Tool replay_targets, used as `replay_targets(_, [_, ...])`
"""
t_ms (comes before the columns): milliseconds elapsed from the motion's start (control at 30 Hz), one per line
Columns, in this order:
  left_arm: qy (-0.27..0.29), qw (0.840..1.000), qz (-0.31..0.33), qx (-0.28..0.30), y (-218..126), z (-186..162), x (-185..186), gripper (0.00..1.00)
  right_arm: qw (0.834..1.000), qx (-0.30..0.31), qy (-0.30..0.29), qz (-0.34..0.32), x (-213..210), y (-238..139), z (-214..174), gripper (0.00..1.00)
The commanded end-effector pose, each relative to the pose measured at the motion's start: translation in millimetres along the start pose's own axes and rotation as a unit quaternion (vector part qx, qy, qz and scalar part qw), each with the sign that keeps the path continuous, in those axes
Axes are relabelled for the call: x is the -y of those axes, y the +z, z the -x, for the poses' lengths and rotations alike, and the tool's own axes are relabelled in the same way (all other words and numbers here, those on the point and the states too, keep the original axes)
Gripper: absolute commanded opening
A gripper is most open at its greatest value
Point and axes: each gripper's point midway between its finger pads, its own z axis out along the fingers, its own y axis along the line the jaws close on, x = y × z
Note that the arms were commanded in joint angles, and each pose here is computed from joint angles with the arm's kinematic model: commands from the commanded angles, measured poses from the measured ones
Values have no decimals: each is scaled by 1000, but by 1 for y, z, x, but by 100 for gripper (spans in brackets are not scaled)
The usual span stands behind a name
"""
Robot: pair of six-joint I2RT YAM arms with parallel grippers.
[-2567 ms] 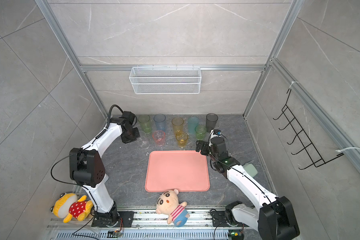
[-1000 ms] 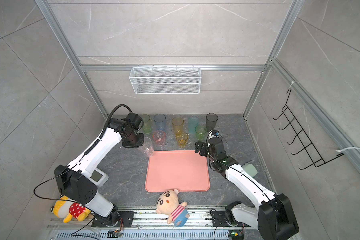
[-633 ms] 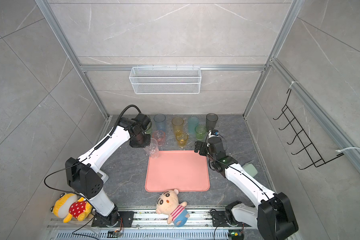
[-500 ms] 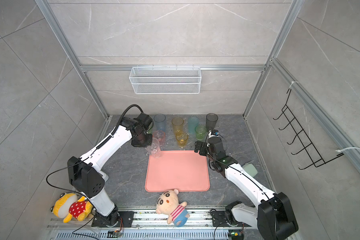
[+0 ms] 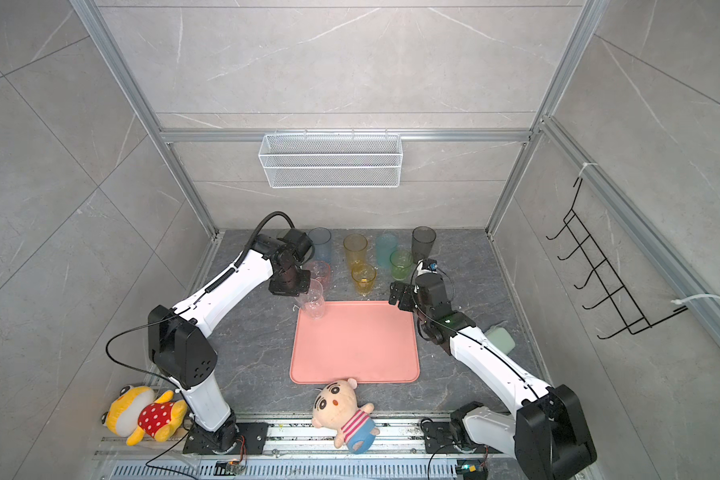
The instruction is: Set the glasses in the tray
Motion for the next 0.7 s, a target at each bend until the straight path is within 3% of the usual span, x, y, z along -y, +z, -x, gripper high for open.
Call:
replay_targets(0, [-13,1000,1,5,-1,8,1,0,1000,7,-11,-4,-4,-2,9,99])
replay_targets(567, [-26,999,16,-10,17,13,-5,0,1000,8,-13,-6,-4,-4,11,99])
replay_targets(667, [-27,999,12,-13,19,12,-3,4,1000,9,-13,-6,-4,-4,11,99])
